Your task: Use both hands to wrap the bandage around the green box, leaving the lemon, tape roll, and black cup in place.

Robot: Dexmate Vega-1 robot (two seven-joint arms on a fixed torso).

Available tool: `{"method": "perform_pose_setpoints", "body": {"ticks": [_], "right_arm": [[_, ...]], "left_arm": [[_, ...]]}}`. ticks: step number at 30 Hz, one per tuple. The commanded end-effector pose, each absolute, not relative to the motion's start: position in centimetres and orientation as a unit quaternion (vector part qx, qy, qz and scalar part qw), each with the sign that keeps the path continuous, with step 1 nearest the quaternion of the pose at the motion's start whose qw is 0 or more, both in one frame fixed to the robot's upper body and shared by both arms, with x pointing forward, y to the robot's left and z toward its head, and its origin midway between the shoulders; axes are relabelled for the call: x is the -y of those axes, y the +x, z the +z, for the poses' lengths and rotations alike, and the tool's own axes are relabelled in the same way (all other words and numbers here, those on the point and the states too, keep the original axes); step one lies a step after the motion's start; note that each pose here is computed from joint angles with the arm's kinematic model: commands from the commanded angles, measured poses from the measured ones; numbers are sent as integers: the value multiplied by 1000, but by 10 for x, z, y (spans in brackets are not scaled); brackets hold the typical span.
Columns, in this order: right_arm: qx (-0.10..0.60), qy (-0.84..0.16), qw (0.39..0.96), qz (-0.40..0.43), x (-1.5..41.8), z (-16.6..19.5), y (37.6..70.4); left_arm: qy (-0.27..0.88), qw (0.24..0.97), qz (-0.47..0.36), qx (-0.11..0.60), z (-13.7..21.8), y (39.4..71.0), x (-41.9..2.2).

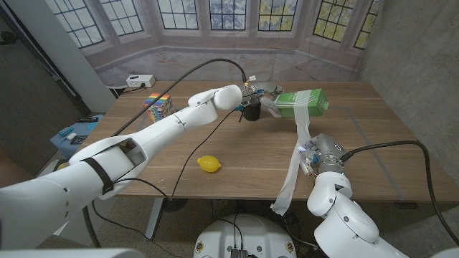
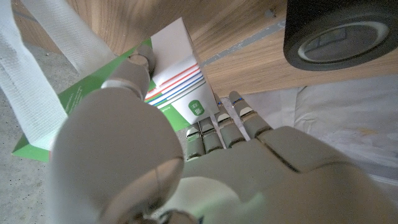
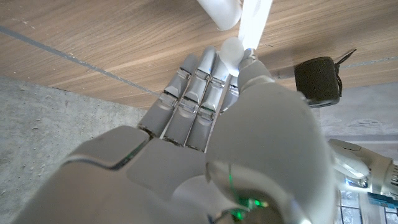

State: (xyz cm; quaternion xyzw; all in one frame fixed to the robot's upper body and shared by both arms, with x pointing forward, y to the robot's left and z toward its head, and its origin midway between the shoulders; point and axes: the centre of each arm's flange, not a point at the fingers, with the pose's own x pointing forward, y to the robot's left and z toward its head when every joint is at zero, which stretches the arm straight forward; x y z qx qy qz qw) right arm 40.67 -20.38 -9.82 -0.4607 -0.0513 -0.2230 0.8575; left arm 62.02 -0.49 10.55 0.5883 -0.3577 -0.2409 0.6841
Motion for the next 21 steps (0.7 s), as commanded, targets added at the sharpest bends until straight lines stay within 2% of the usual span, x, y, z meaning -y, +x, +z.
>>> {"method": "perform_pose_setpoints", "body": {"ticks": [1, 21], "right_arm": [[31, -465, 856, -226, 221, -103, 421], [38, -481, 844, -235, 244, -93, 449]], "left_arm": [[577, 690, -251, 358, 103, 622, 3], [577, 683, -269, 357, 99, 618, 10]]}}
